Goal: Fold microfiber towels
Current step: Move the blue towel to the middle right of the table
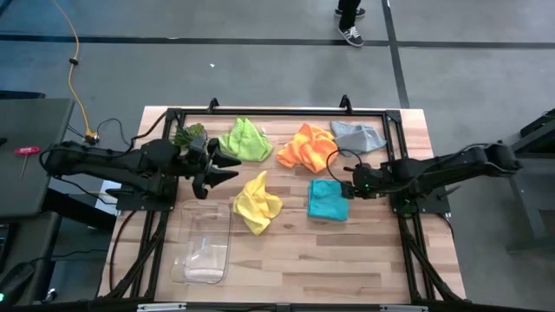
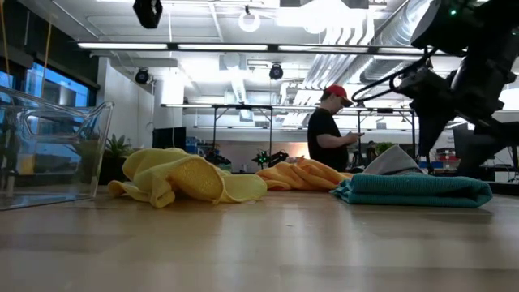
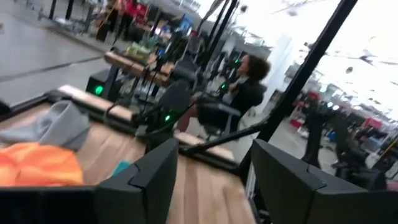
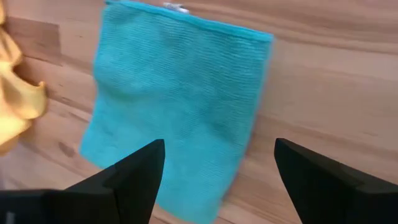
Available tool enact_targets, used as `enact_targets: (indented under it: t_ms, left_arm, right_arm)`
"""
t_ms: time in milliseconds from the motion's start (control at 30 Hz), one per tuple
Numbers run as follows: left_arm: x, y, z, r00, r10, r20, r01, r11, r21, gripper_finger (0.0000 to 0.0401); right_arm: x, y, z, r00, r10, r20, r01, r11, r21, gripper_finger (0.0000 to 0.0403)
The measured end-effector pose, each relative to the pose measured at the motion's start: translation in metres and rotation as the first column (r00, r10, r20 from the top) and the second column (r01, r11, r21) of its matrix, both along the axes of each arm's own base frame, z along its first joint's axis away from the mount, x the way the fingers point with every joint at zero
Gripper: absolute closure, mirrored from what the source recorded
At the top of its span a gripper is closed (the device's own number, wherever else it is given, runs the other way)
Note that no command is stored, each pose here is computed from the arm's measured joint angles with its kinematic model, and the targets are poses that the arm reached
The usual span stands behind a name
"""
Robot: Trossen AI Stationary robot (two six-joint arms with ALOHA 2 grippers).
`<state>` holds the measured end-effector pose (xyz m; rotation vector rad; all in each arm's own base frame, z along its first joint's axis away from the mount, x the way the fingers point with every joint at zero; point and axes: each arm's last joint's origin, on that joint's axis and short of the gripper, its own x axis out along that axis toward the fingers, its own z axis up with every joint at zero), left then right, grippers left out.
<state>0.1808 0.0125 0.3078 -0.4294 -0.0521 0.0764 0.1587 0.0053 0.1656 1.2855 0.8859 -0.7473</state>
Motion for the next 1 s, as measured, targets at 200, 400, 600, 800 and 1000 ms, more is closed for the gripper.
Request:
enact_targets:
  t_ms: [200,400,600,800,1000]
  left_arm:
    - [0.0,0.006,-0.003,0.998,0.043,-0.035,-0.042,0.999,0.013,0.0163]
    - [0.0,0.007,-0.002,0.997,0.076,-0.018,-0.076,0.997,0.02,0.0162]
    - [-0.001,0.009,0.0,0.992,0.127,-0.003,-0.127,0.992,0.016,0.0161]
    - [-0.001,0.009,0.002,0.99,0.14,0.017,-0.14,0.99,0.011,0.016]
    - [-0.001,0.01,0.002,0.985,0.172,0.018,-0.173,0.985,0.005,0.016]
  right_arm:
    - [0.014,0.0,0.01,0.986,0.036,0.164,-0.031,0.999,-0.036,0.0111]
    - [0.027,-0.001,0.035,0.963,0.15,0.223,-0.109,0.976,-0.189,0.0189]
    - [0.05,0.0,0.027,0.943,0.292,0.157,-0.239,0.927,-0.288,0.0377]
    - [0.075,0.003,-0.005,0.906,0.408,0.113,-0.373,0.895,-0.244,0.0392]
    - [0.077,0.003,-0.027,0.895,0.445,-0.011,-0.437,0.872,-0.222,0.04]
